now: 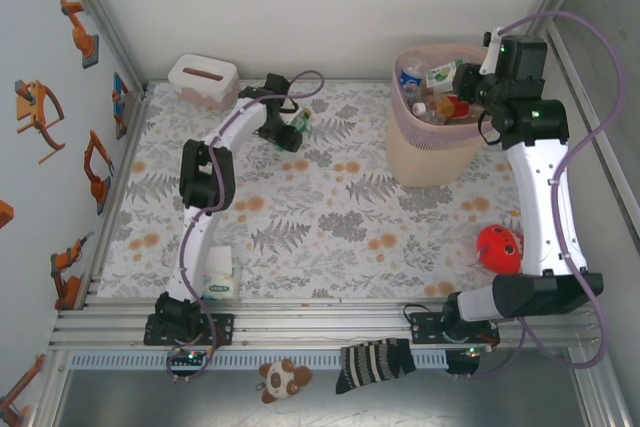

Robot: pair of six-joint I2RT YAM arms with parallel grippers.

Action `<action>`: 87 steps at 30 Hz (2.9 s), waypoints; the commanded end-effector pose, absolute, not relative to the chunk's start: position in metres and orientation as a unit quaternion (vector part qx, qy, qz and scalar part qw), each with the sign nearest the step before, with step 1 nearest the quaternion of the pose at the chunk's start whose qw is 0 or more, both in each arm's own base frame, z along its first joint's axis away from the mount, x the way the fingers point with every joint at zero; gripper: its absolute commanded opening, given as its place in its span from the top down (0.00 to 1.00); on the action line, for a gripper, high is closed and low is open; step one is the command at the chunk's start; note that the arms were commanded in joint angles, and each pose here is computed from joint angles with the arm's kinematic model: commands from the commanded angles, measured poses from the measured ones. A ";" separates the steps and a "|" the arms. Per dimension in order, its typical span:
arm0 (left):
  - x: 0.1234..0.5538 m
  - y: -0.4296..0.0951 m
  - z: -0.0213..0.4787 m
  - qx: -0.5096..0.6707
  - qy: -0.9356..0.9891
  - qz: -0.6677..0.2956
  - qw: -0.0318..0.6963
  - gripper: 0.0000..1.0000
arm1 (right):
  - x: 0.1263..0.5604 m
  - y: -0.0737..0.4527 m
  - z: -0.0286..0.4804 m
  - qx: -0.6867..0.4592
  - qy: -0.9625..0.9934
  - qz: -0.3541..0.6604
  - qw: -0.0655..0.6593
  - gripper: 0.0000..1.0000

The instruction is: Put the plastic bottles in the bin

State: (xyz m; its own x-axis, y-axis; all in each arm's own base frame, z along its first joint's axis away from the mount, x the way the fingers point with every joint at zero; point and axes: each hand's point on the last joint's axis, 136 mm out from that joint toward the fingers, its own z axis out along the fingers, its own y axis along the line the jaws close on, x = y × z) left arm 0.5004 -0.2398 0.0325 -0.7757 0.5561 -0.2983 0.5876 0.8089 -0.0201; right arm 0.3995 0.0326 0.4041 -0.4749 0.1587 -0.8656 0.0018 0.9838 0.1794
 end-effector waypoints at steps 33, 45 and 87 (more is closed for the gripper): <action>0.335 -0.351 0.343 0.443 0.681 -0.458 0.362 0.52 | 0.349 0.154 0.444 -0.111 0.780 0.420 0.451 0.41; 0.299 -0.362 0.378 0.472 0.620 -0.509 0.366 0.52 | 0.344 0.196 0.461 -0.142 0.747 0.479 0.439 0.31; 0.316 -0.319 0.391 0.395 0.628 -0.517 0.428 0.19 | 0.423 0.090 0.465 0.032 0.781 0.322 0.535 0.77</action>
